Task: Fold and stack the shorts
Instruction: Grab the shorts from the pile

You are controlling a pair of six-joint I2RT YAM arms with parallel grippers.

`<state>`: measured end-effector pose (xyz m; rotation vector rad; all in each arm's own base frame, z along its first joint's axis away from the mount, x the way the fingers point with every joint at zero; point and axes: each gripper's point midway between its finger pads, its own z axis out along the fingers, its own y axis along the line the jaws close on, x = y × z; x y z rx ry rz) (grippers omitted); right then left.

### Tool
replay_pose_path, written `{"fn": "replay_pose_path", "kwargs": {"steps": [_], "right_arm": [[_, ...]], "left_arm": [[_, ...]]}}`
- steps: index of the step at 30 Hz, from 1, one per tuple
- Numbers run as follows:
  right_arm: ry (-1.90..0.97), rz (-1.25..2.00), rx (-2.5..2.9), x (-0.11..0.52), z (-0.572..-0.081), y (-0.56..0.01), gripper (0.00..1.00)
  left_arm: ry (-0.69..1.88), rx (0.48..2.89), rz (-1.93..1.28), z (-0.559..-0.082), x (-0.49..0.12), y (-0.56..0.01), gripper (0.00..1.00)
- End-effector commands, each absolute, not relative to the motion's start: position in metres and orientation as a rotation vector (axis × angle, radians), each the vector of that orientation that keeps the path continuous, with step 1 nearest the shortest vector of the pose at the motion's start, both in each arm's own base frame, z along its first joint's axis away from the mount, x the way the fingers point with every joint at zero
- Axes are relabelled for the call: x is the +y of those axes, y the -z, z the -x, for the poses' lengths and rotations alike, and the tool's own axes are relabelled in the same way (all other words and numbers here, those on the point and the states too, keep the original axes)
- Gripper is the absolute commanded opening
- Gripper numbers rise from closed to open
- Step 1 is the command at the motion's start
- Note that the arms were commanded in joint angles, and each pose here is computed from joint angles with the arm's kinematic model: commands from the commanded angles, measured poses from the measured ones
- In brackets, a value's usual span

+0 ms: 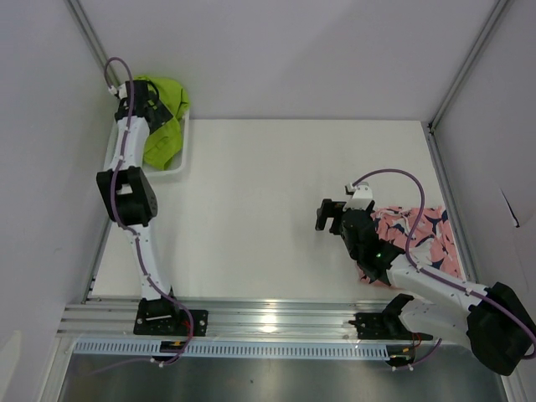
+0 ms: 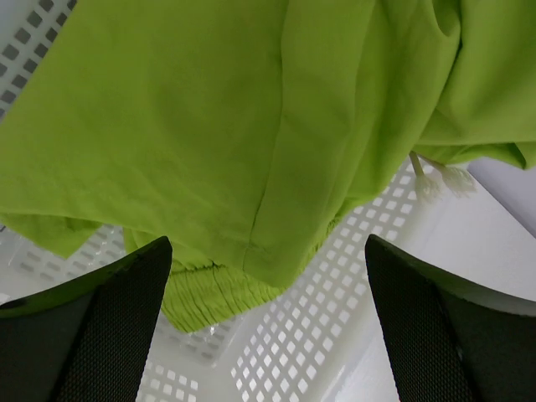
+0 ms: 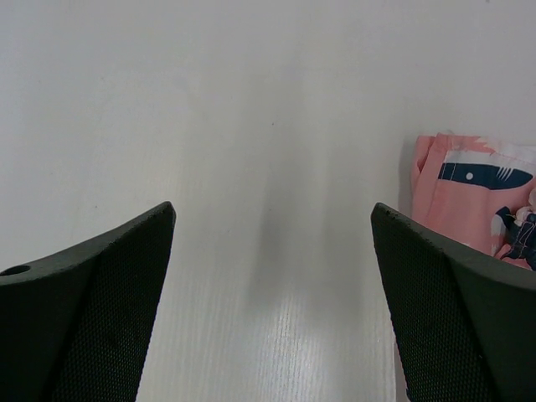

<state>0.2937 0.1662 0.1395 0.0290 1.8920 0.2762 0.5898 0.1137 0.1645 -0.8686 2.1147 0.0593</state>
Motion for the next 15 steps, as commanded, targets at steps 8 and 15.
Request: {"fn": "replay_pose_path", "kwargs": {"steps": [8,15], "right_arm": [[-0.265,-0.058,1.835,0.165,-0.301,-0.153,1.0],[-0.262,-0.059,1.834,0.164,-0.301,-0.153,0.99]], "left_arm": [[-0.088,2.1,0.83,-0.618,0.141,-0.13,0.84],[-0.054,2.093,0.861,-0.616,0.145,-0.133,0.0]]}}
